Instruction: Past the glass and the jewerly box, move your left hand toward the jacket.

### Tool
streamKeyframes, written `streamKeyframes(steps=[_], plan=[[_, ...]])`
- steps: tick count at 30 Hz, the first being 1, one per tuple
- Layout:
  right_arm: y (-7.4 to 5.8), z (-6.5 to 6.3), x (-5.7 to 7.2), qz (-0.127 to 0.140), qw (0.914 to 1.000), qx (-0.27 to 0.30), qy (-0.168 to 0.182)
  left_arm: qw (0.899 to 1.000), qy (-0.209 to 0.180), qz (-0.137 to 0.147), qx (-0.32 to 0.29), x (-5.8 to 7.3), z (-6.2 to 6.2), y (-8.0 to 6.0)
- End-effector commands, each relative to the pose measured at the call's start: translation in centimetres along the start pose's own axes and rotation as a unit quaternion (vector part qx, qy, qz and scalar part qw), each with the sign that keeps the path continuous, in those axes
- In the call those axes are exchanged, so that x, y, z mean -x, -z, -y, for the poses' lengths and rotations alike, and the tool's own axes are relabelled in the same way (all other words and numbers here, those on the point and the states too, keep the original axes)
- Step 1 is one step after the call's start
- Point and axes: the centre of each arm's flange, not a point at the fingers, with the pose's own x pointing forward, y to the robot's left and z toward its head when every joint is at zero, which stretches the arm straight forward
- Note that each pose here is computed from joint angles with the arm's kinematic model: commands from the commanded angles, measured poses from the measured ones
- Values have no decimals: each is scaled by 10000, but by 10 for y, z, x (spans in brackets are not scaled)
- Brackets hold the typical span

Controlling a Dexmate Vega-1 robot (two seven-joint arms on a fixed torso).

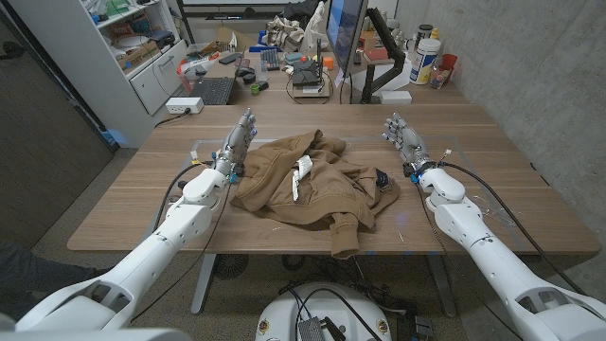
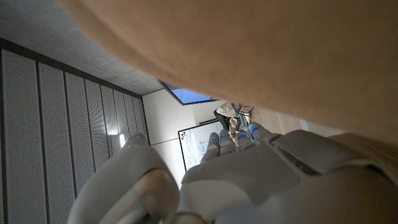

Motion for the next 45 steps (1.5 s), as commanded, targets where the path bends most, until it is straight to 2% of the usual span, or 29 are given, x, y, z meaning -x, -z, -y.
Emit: streamKeyframes(steps=[1,12,24,45], plan=[[0,0,-2,-54,10000,-29,-5,9999,-33,133,-41,4,-2,-15],[-4,4,-2,26,10000,-22,40,9996,-16,238,-120,10,-2,-23],[3,4,-3,-55,10000,-62,28,9991,50,325,-258,11,-1,-31],[5,1,-21,11,9998,-179,35,9970,54,654,-401,16,0,-56]])
